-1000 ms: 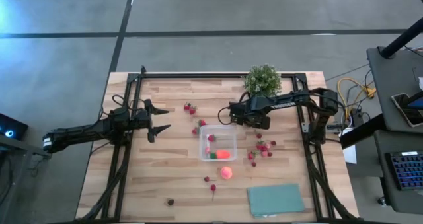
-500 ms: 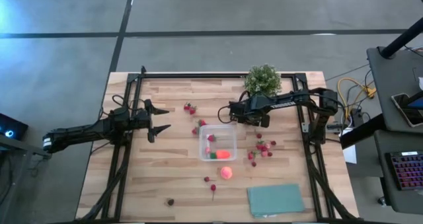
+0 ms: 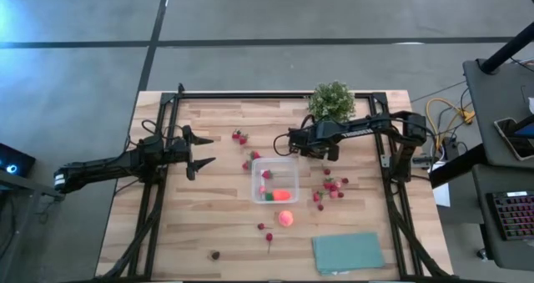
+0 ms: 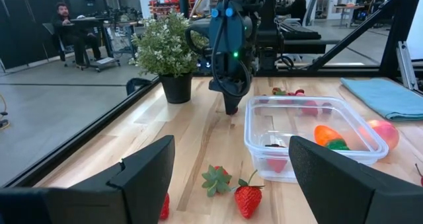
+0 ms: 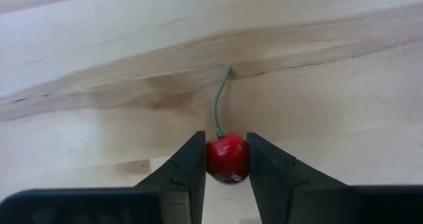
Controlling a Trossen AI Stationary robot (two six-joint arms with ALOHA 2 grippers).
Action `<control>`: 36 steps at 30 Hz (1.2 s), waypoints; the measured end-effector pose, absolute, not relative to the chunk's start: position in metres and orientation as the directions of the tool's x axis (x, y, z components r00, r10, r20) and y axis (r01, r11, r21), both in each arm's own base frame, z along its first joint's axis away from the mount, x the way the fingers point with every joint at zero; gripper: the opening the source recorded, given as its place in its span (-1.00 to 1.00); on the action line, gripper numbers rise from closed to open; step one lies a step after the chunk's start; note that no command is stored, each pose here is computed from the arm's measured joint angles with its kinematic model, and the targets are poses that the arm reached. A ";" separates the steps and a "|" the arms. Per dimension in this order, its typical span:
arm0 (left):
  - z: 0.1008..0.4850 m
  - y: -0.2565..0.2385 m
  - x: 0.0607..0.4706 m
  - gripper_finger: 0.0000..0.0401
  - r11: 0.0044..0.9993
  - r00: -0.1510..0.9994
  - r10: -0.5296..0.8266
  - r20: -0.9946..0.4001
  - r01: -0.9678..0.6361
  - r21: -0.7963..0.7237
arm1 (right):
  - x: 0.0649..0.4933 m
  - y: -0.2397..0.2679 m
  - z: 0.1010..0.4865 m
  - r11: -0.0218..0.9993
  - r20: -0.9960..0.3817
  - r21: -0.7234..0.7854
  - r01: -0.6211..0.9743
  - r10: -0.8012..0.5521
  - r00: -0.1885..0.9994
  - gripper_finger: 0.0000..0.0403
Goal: Pick and placing Produce into tupperware
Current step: Put the cherry into the transparent bin
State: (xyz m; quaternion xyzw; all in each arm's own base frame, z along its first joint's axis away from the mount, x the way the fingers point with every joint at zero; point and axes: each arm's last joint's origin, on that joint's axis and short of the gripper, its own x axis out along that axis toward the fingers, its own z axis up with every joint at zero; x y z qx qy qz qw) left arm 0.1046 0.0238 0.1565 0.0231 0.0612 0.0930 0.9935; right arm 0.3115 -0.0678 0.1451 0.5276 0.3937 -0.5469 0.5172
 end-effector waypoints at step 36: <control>0.157 0.024 0.105 0.41 0.982 0.975 0.188 -0.117 -0.182 0.057 | 0.412 0.054 0.215 0.157 -0.889 0.414 0.897 -0.145 0.435 -0.44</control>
